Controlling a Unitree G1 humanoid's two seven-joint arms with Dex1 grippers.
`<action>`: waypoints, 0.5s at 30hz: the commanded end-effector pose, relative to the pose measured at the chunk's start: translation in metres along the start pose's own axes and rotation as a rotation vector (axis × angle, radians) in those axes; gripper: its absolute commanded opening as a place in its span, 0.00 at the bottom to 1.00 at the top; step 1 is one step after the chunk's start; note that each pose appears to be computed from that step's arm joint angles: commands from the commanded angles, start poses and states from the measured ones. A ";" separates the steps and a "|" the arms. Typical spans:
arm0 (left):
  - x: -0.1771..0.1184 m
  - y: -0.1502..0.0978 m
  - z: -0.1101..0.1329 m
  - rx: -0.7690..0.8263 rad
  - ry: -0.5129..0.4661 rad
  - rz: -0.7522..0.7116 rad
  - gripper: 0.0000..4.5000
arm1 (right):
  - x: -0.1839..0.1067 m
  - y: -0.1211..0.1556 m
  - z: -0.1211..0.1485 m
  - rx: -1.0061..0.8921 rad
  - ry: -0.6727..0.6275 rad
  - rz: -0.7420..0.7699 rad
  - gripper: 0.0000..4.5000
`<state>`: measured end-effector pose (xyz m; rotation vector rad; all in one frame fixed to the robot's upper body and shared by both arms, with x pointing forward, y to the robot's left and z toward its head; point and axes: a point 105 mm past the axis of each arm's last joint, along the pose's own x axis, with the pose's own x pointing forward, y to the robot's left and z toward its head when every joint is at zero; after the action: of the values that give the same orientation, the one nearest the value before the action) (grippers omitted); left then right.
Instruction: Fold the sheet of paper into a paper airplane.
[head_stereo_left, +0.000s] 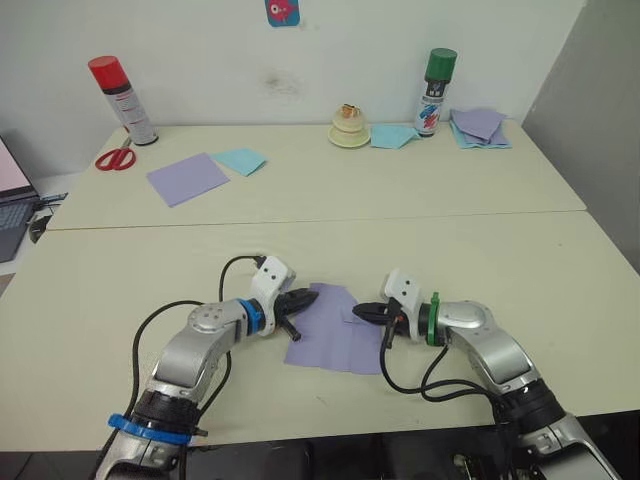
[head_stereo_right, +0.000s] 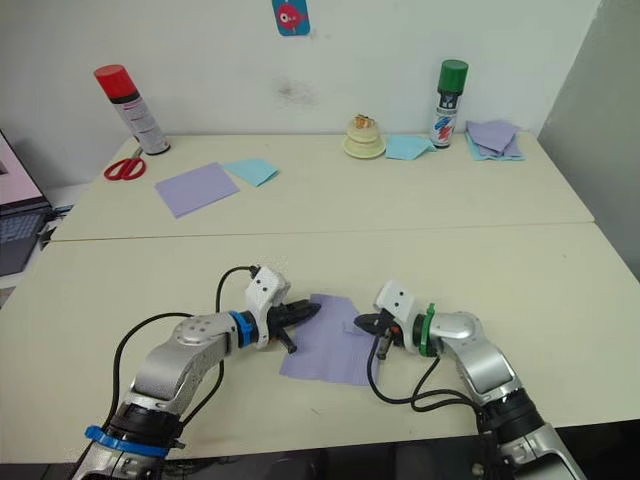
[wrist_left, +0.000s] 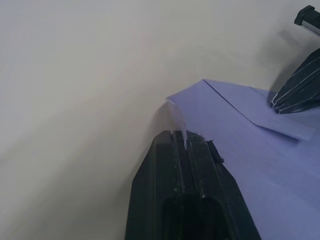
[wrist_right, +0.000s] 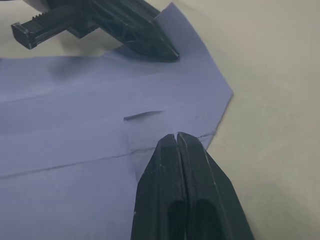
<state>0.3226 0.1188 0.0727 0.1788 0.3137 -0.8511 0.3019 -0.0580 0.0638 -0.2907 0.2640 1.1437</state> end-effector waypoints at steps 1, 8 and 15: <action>0.000 -0.004 0.010 0.084 -0.031 -0.039 0.00 | 0.002 0.003 0.004 -0.020 -0.002 0.021 0.00; -0.004 -0.019 0.013 0.303 -0.016 -0.120 0.00 | 0.001 0.005 -0.002 -0.007 0.013 0.017 0.00; -0.002 -0.027 0.009 0.480 0.019 -0.115 0.00 | 0.000 0.008 -0.005 -0.004 0.021 0.020 0.00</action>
<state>0.3049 0.1045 0.0750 0.5581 0.1755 -1.0256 0.3003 -0.0578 0.0636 -0.2976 0.2602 1.1467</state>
